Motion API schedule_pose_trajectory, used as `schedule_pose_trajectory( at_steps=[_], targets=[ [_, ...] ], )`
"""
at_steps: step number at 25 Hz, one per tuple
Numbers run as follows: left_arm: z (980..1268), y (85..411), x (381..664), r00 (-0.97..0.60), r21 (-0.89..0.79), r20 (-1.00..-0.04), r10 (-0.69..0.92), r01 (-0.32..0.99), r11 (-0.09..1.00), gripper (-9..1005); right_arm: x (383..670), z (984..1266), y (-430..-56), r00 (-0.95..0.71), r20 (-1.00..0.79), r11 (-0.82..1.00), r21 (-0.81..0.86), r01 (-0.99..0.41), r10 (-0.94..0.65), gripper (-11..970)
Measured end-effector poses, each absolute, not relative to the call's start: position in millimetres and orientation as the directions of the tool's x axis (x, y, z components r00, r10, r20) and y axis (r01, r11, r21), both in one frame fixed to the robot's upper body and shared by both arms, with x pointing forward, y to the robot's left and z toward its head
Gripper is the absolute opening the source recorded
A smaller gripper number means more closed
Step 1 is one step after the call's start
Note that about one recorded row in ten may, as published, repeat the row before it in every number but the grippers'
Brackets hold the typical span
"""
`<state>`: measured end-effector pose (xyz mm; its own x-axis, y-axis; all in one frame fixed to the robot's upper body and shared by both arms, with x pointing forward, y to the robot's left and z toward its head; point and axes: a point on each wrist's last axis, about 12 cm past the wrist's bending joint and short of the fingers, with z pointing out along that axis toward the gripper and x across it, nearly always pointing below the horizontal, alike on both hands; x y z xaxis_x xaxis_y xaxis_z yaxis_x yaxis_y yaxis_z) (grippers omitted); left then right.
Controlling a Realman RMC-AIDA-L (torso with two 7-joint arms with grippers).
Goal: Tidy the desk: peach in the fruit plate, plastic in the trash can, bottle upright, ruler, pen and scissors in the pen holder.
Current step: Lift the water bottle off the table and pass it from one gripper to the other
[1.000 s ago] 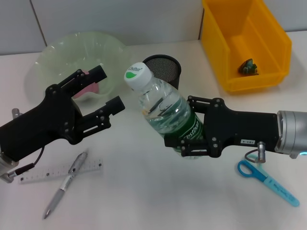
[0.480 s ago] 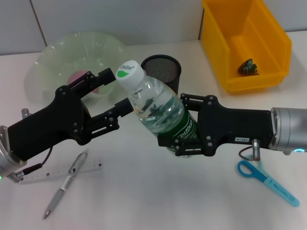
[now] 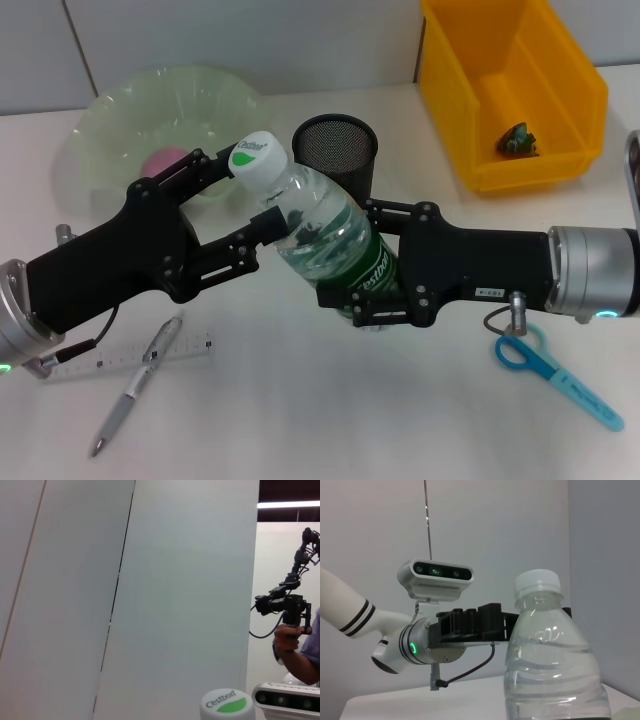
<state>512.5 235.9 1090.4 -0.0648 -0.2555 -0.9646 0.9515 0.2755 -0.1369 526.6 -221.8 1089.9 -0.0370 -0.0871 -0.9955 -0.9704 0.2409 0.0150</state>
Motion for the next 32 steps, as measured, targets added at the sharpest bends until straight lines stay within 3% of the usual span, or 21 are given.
schedule_pose_trajectory(
  at_steps=[32],
  targets=[
    [1090.9, 226.8, 518.5, -0.112, -0.182, -0.958, -0.265, 0.949, 0.256, 762, 528.0, 1081.1, -210.1, -0.055, -0.994, 0.214, 0.034, -0.976, -0.095, 769]
  ],
)
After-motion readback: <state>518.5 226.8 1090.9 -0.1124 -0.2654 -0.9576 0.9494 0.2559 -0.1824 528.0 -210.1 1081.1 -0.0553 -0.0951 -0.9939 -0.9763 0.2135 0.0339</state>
